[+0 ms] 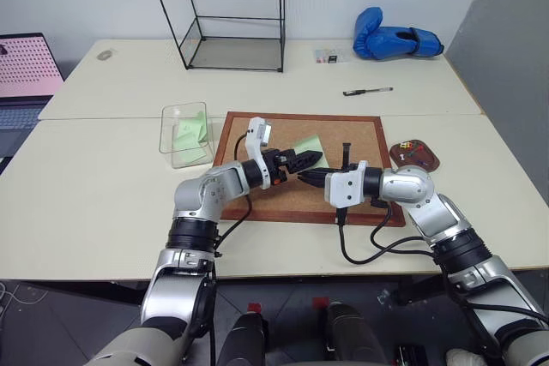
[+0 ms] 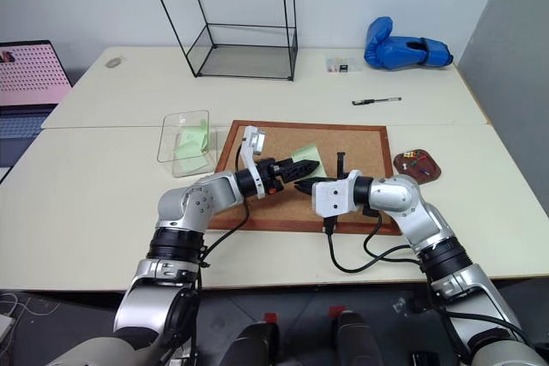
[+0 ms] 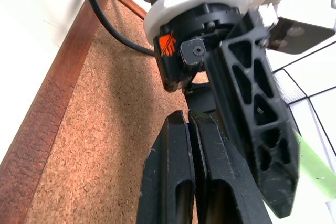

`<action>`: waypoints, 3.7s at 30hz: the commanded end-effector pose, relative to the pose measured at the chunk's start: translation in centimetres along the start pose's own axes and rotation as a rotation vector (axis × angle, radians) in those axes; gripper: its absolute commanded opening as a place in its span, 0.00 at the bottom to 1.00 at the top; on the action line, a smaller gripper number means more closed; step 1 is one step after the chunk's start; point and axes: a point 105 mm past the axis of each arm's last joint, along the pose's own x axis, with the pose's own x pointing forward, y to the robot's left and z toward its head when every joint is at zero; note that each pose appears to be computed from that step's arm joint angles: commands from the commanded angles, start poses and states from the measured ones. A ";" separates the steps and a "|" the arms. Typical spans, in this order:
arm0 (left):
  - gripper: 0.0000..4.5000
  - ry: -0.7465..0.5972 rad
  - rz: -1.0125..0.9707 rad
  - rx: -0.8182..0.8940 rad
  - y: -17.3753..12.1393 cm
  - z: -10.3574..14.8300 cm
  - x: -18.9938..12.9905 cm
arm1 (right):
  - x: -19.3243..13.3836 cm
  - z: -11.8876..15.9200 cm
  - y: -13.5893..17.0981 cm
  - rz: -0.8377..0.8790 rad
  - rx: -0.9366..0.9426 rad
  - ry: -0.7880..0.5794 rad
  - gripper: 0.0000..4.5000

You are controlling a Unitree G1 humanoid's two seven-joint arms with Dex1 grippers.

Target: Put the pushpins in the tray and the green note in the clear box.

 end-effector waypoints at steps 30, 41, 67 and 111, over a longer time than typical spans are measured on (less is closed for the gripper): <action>0.00 -0.101 -0.055 0.007 -0.2 0.6 -1.2 | -1.0 2.1 -3.5 -0.157 0.024 -0.090 0.00; 0.00 -0.140 -0.018 0.017 0.2 0.9 -1.1 | -3.2 1.8 -4.5 -0.306 0.251 -0.083 0.00; 0.00 -0.036 -0.079 0.323 -3.4 -0.4 -0.8 | -17.9 -15.2 -2.0 -0.708 0.545 0.805 0.00; 0.00 -0.111 0.138 0.512 -1.8 5.4 -3.2 | -15.0 -6.8 -5.0 -0.518 0.740 0.306 0.92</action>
